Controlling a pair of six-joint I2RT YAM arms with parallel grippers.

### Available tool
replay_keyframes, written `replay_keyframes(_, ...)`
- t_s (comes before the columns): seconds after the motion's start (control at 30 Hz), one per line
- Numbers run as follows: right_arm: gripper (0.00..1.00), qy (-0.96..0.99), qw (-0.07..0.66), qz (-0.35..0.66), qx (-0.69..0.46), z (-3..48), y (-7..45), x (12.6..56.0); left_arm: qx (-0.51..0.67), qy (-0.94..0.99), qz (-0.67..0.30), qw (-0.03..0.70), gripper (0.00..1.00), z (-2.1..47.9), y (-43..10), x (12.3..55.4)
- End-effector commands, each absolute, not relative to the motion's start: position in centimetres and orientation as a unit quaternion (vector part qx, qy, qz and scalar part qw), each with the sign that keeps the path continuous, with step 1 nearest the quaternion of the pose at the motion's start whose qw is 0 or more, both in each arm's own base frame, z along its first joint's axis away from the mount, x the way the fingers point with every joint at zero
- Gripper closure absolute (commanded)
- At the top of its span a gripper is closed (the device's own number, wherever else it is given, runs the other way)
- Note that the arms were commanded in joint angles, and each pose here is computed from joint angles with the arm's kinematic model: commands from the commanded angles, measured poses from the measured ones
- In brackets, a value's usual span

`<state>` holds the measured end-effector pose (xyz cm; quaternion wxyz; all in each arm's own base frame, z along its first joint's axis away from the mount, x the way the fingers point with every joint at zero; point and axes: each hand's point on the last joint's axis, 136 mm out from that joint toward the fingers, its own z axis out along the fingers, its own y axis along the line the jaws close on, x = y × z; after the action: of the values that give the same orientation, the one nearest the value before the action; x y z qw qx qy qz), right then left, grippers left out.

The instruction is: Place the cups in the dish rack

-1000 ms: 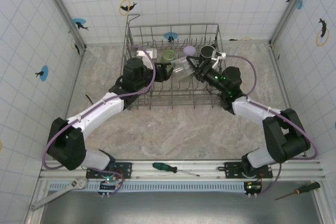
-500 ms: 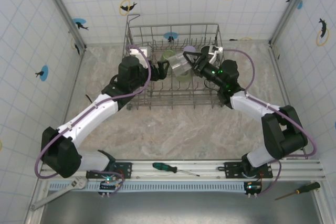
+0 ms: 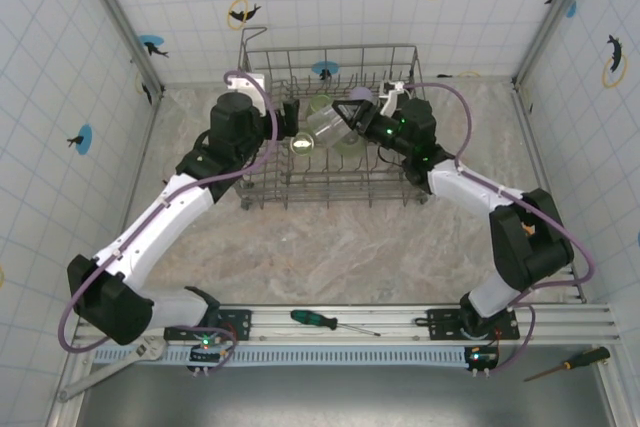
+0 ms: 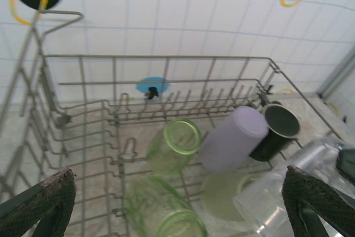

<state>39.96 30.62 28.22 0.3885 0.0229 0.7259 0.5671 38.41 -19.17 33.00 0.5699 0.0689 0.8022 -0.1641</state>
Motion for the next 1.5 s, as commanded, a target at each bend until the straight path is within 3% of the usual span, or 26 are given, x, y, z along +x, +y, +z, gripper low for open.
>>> replay_keyframes(0.0, 0.62, 0.722, 0.432, 0.541, -0.006, 30.4, 31.8, 40.8, 0.049, 0.809, -0.129, 0.572, 0.03, 32.3, -16.3, 39.2)
replay_keyframes(0.27, 0.62, 0.747, 0.433, 0.502, -0.057, 29.9, 35.2, 40.7, -0.012, 0.803, -0.119, 0.584, 0.03, 32.0, -10.6, 39.9)
replay_keyframes(0.67, 0.6, 0.755, 0.455, 0.434, -0.188, 27.9, 41.0, 40.4, -0.056, 0.803, -0.061, 0.59, 0.03, 31.1, -6.7, 39.0)
replay_keyframes(1.47, 0.61, 0.717, 0.466, 0.374, -0.36, 25.0, 47.6, 38.9, -0.08, 0.805, -0.051, 0.585, 0.03, 30.2, -5.0, 39.2)
